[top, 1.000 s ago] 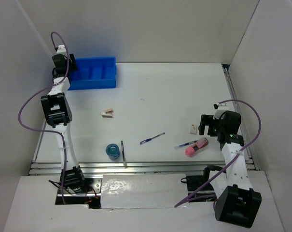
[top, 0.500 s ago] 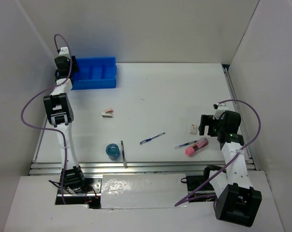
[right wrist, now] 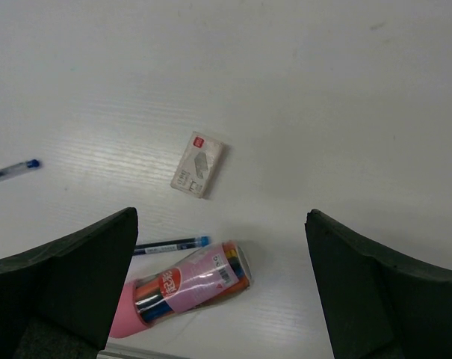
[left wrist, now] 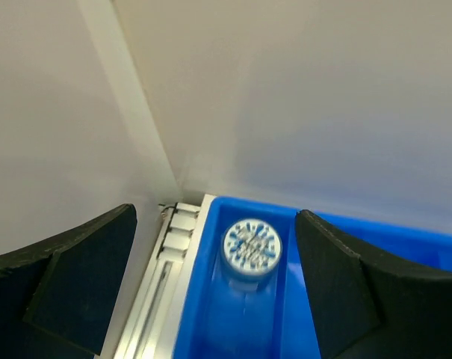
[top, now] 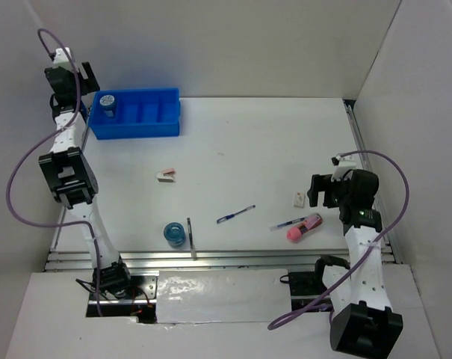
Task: Sort the stationery into containers
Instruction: Place the stationery in the storage box, then pick up the stationery from the corner of the board.
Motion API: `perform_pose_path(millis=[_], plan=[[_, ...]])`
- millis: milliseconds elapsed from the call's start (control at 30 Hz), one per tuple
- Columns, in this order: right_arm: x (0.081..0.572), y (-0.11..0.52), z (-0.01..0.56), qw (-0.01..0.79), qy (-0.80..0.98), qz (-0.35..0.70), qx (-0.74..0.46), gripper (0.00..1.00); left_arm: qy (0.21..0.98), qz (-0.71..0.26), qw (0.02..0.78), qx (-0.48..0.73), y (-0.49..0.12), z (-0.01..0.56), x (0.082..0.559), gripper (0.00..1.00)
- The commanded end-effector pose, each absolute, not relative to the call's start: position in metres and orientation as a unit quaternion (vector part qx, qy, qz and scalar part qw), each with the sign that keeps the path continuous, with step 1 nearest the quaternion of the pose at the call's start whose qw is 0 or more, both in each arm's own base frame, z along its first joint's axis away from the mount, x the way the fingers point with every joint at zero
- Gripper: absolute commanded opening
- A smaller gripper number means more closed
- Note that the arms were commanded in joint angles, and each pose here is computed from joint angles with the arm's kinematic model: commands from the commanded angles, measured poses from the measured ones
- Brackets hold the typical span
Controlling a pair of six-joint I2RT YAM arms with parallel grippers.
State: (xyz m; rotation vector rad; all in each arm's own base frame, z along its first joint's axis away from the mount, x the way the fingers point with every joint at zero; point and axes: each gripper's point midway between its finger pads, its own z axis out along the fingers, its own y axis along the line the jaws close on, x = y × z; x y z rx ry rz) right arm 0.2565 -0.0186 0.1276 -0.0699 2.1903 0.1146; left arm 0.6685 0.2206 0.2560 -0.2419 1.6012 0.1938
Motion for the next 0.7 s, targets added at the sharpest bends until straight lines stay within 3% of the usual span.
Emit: perform_pose_path(millis=[0, 233, 367, 567, 667], plan=[[0.262, -0.002, 0.177, 0.507, 0.854, 0.067, -0.09, 0.99, 0.676, 0.055, 0.733, -0.04, 0.187, 0.364, 0.609, 0.99], [0.253, 0.111, 0.192, 0.468, 0.826, 0.197, -0.244, 0.97, 0.748, -0.043, 0.663, 0.004, 0.144, 0.33, 0.477, 0.99], [0.251, 0.177, 0.192, 0.44, 0.802, 0.231, -0.331, 1.0, 0.778, -0.051, 0.626, 0.027, 0.115, 0.302, 0.401, 0.99], [0.228, 0.283, 0.191, 0.442, 0.73, 0.21, -0.478, 1.0, 0.801, -0.072, 0.592, 0.045, 0.076, 0.286, 0.327, 0.99], [0.224, 0.322, 0.184, 0.422, 0.724, 0.23, -0.495, 1.0, 0.805, -0.08, 0.586, 0.054, 0.061, 0.285, 0.303, 0.99]])
